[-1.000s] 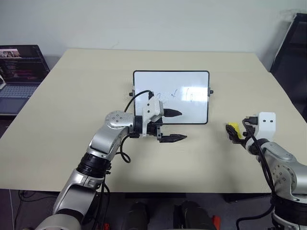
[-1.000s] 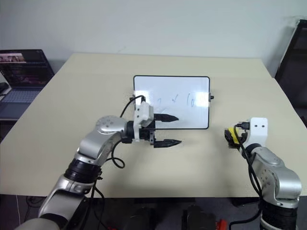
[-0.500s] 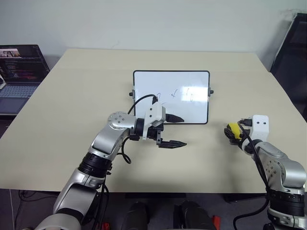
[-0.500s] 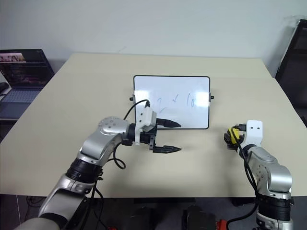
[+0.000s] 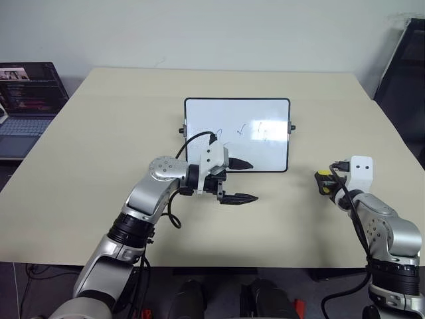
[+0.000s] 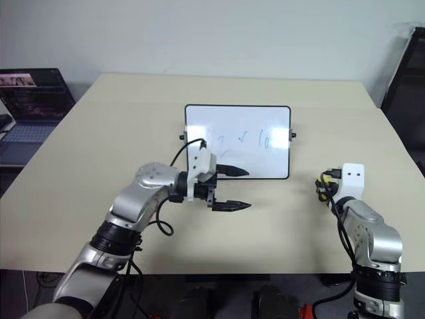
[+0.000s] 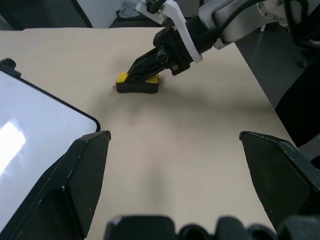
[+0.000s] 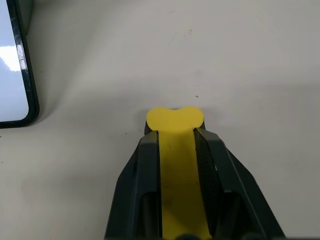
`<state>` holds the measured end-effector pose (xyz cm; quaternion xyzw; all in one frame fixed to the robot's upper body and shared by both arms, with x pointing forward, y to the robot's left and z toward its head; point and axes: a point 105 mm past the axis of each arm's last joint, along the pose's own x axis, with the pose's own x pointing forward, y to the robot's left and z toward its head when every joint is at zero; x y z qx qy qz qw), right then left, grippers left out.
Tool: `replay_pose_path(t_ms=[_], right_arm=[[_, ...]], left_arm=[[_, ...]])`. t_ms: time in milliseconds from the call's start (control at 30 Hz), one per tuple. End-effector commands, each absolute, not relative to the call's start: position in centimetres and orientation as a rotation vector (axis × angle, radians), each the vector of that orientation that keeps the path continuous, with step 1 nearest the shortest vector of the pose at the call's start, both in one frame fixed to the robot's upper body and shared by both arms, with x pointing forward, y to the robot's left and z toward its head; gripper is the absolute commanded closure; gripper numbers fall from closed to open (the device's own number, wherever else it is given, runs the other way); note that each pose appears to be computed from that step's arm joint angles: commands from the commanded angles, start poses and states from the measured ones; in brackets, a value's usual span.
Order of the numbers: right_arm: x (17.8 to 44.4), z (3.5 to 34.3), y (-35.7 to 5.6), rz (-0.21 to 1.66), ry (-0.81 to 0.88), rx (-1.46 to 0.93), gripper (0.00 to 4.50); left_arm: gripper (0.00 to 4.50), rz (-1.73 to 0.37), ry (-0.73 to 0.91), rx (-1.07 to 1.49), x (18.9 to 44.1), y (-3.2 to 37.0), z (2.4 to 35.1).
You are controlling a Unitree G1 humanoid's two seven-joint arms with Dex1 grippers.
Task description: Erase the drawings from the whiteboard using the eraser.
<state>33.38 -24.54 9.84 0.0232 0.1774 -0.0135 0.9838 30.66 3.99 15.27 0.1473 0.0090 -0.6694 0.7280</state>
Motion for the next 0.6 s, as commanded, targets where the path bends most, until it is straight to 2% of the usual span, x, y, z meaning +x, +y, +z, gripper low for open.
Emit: replay_pose_path(t_ms=[33, 233, 333, 433, 600], right_arm=[[33.3, 10.2, -24.5, -0.022, 0.340, 0.041, 3.87], [33.3, 10.2, -24.4, -0.018, 0.346, 0.011, 4.15], [33.4, 10.7, -24.6, -0.026, 0.314, 0.026, 4.15], [33.4, 11.0, -24.5, -0.016, 0.304, 0.022, 3.53], [33.3, 11.6, -24.1, 0.014, 0.291, 0.012, 1.78]], left_arm=[[0.00, -1.455, -0.030, 0.313, 30.3, 4.1, 16.5], [0.00, -1.417, -0.017, 0.296, 30.4, 4.4, 16.4], [0.00, -1.416, -0.019, 0.295, 30.3, 4.3, 16.4], [0.00, -1.412, -0.021, 0.293, 30.4, 4.3, 16.5], [0.00, -1.407, -0.022, 0.294, 30.5, 4.4, 16.4]])
